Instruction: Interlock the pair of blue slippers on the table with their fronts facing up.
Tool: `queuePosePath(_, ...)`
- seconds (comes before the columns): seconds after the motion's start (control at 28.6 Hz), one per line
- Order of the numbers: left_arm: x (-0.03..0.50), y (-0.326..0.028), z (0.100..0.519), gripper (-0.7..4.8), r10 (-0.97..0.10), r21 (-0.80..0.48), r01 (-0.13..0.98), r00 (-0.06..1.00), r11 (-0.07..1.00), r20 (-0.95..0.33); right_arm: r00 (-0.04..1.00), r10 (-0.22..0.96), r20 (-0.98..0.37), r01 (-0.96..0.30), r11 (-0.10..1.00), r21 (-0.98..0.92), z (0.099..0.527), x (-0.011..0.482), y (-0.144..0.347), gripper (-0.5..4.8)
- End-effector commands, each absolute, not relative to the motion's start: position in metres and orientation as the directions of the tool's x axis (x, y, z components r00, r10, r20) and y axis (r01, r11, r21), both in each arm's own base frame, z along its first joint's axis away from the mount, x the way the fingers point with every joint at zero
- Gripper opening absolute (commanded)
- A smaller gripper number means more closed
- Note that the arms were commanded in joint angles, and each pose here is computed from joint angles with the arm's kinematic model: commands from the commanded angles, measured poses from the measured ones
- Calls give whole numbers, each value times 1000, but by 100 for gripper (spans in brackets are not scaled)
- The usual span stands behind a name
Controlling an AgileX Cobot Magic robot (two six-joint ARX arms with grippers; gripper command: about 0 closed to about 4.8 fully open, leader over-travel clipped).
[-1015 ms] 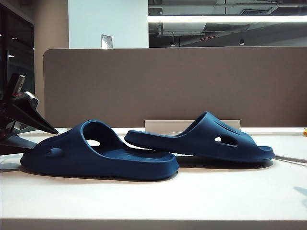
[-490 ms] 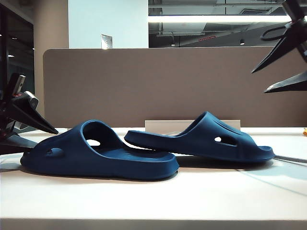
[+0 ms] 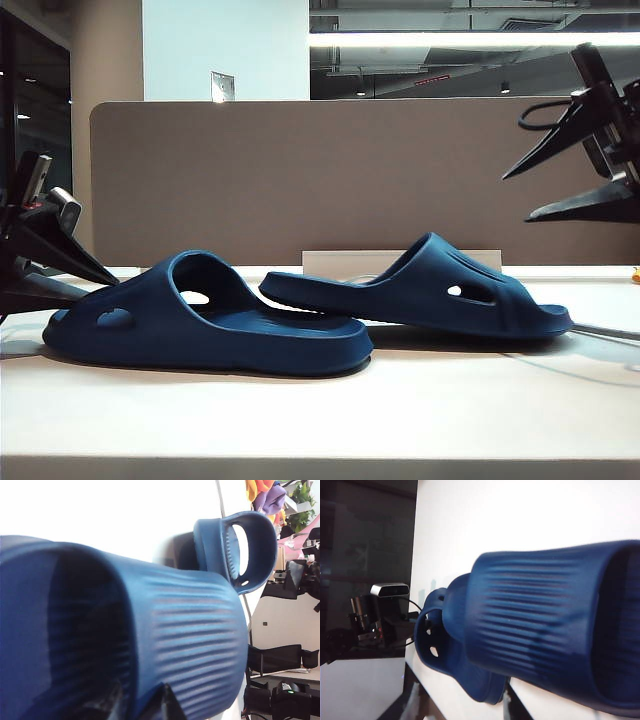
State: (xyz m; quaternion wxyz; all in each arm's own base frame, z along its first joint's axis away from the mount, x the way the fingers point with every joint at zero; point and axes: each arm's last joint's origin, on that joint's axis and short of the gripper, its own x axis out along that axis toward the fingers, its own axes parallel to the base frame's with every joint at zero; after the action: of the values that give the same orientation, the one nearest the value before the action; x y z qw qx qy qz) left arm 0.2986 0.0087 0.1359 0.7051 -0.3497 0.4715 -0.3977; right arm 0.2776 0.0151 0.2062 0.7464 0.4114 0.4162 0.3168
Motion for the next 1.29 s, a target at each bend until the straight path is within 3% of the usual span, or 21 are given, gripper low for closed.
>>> queuePosePath(0.03,299,9,137,110,-894,-866,247,240,434,-379,421,847,-324,-181,428,885,208,282,16,213)
queuePosePath(0.07,299,9,137,109,-894,-866,247,240,434,-380,418,851,-319,-186,424,887,208,283,16,213)
queuePosePath(0.14,299,9,137,56,-893,-866,246,240,435,-380,415,855,-311,-196,418,887,206,285,16,213)
queuePosePath(0.31,299,9,137,45,-893,-867,244,239,435,-381,414,851,-323,-179,423,888,197,295,14,214)
queuePosePath(0.42,299,9,136,-6,-894,-868,241,237,434,-381,423,839,-343,-167,444,880,191,299,14,214)
queuePosePath(0.84,299,8,138,-6,-917,-878,283,227,386,-329,457,799,-390,-153,502,851,177,307,6,245)
queuePosePath(1.05,299,8,139,-6,-919,-879,287,227,381,-323,421,803,-422,-101,504,858,152,312,6,244)
queuePosePath(1.29,300,8,139,-6,-918,-875,298,231,381,-322,430,808,-403,-148,503,851,153,315,7,244)
